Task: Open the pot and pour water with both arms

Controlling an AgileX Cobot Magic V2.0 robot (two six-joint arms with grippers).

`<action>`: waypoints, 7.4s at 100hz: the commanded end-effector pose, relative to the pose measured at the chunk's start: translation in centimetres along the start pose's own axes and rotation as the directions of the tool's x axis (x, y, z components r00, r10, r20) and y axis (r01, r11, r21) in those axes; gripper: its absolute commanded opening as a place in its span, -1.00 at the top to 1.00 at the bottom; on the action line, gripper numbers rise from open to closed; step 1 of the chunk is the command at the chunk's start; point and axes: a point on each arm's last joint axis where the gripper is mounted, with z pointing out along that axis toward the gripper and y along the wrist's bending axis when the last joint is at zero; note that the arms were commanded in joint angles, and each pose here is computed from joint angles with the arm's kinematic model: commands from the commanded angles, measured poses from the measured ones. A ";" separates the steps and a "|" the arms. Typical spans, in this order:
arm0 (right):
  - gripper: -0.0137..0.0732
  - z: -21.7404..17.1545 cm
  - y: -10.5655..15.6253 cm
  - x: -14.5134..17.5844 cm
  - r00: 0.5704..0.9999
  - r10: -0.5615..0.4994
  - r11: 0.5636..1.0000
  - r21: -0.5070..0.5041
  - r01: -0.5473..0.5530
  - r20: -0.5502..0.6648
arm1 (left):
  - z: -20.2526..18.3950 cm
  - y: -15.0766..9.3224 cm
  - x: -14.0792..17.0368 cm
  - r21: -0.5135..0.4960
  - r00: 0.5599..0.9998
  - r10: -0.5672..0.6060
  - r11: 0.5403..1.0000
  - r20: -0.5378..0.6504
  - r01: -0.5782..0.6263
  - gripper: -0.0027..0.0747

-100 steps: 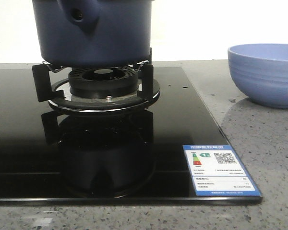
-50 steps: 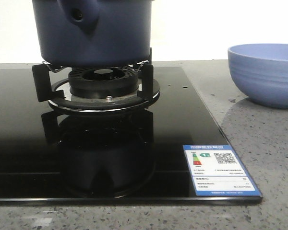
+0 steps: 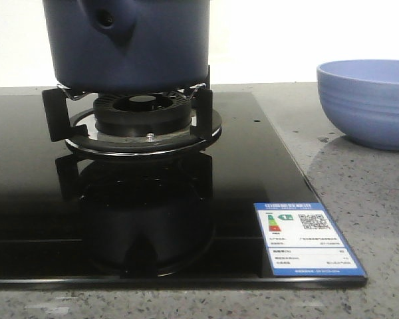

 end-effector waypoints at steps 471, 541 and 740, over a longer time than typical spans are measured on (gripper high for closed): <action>-0.04 11.4 2.6 -11.7 0.928 -0.161 0.985 0.008 0.174 -0.335 | 28.8 -11.5 -12.8 0.482 0.823 0.547 0.769 -0.155 -0.420 -0.07; -0.04 22.8 -2.5 -10.0 0.714 0.010 0.980 0.150 0.133 -0.700 | 29.0 -8.2 -14.5 0.392 0.836 0.522 0.814 -0.172 -0.428 -0.07; 0.82 28.7 11.4 -19.4 0.719 -0.306 0.947 -0.280 0.159 -0.624 | 29.5 -7.5 -15.6 0.271 0.853 0.509 0.841 -0.110 -0.467 -0.07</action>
